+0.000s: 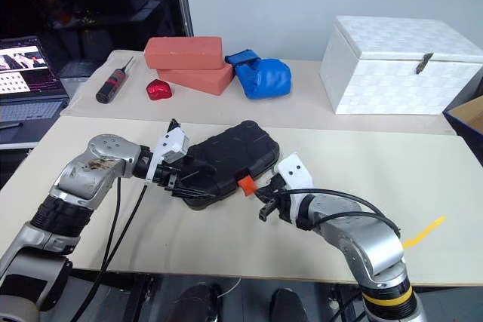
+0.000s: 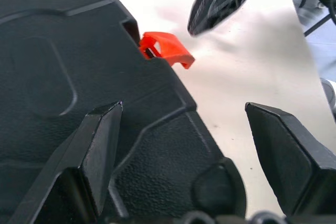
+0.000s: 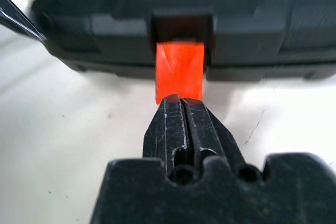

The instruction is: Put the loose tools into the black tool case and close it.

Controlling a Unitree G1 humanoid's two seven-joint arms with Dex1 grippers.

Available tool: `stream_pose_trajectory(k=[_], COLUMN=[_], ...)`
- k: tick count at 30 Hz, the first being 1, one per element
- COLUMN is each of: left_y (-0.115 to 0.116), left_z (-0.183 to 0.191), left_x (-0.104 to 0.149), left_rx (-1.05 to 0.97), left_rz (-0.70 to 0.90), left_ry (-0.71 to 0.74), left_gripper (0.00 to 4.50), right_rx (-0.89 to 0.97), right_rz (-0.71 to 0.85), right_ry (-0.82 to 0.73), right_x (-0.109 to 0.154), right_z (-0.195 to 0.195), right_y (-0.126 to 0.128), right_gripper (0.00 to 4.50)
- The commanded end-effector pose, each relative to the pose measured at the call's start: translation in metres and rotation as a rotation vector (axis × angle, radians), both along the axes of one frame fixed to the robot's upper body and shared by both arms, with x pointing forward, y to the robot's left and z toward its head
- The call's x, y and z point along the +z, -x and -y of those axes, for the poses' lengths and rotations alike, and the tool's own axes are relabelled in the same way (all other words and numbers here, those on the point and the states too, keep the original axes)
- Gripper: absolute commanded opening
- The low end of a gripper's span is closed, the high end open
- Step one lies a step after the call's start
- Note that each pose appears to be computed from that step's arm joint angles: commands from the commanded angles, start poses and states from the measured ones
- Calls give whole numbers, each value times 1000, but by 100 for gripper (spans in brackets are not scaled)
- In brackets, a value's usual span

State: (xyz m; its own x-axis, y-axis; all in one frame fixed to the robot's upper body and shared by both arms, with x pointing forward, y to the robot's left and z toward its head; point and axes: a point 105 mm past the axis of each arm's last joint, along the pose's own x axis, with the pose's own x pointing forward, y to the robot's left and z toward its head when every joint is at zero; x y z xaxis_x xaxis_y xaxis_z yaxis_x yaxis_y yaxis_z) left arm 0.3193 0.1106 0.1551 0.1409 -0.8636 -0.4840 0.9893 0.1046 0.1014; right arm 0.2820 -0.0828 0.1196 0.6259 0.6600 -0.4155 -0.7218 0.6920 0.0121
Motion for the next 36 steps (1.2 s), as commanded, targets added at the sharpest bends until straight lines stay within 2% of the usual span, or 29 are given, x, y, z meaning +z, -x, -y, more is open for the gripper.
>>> stream_pose_trajectory(k=[1,7,12,17,21,23,29,36], left_y=[2,2,3,3,1,0,-2,-1], left_z=[-2,0,-2,-6,-8,-9,-10,-8], left_x=[-17,-17,-20,-22,-26,-27,-31,-33], left_rx=[21,32,44,62,73,76,79,80], left_rz=[-42,-46,-50,-52,-51,-52,-54,-55], left_ry=[-49,-44,-48,-51,-58,-58,-63,-58], left_gripper=[401,401,401,401,401,401,401,401], right_rx=[14,31,60,84,119,118,85,63], right_rz=[30,52,59,22,2,17,98,128], right_ry=[14,-14,-6,32,14,-11,-140,-159], right_x=[4,9,10,2,10,18,45,45], right_z=[-7,-25,-32,-19,-7,-6,-18,-30], right_y=[-7,-24,-29,-16,3,4,-15,-35], right_gripper=[4,4,4,4,4,4,4,4])
